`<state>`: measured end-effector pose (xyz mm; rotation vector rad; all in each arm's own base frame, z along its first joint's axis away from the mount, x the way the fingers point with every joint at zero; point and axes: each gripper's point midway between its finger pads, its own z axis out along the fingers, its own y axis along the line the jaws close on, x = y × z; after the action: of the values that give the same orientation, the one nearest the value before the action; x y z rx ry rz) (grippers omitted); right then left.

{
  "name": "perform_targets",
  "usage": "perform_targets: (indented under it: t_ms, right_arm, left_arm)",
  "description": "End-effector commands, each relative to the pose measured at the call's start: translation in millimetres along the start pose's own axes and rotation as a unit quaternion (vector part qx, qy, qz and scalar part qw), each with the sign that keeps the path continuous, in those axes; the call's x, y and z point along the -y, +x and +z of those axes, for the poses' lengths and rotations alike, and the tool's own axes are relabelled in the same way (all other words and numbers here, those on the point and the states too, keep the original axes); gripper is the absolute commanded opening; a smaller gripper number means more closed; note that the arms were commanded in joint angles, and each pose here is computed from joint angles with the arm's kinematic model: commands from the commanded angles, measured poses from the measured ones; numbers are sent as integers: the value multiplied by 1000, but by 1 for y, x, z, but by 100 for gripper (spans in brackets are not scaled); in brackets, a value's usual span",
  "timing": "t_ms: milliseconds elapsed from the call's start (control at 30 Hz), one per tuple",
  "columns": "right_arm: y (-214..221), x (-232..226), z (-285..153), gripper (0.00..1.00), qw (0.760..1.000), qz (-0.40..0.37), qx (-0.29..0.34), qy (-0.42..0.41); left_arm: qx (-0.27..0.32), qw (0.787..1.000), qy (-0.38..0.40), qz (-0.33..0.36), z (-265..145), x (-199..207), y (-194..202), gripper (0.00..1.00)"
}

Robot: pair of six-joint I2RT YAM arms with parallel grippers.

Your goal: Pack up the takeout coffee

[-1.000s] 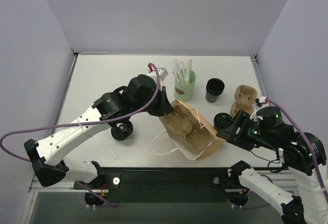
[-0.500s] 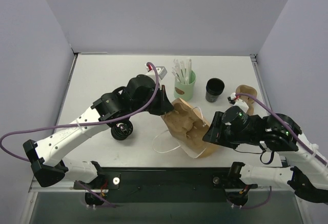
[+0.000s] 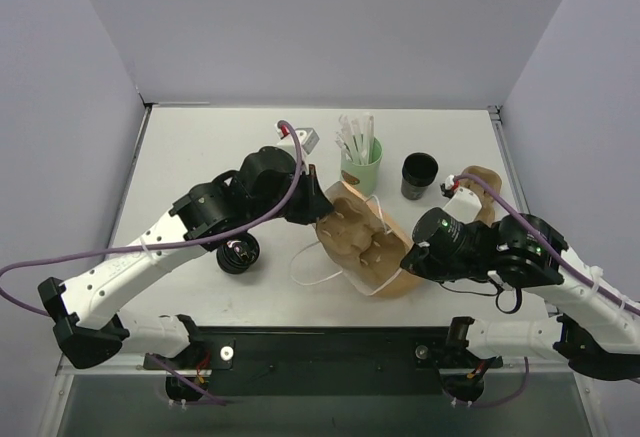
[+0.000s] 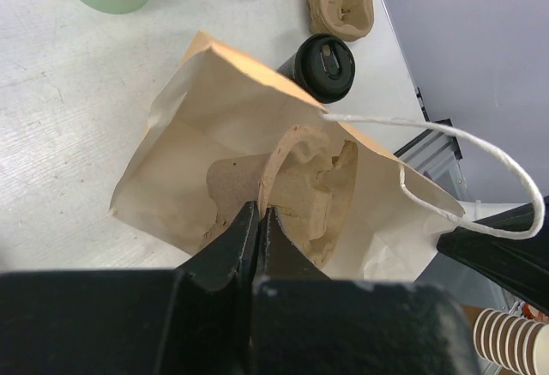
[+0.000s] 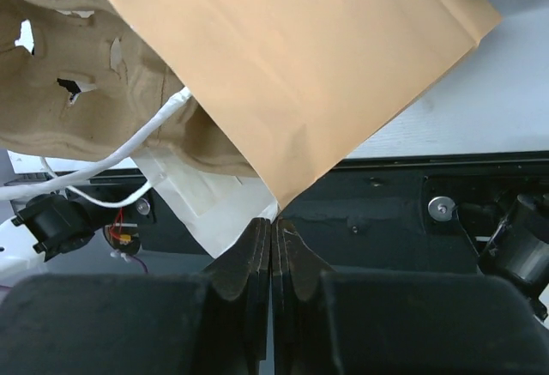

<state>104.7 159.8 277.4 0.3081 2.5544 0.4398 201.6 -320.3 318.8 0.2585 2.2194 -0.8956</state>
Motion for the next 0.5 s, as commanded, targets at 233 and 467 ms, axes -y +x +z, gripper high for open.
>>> perform_targets:
  t_ms: [233,467]
  right_arm:
    - [-23,-18,-11,0,993,-95,40,-48]
    - [-13,-57,6,0,986,-43,40,-153]
  left_arm:
    - [56,998,-27,14,-55,1,-39,0]
    - [92,995,-33,10,-93,-2,-56,0]
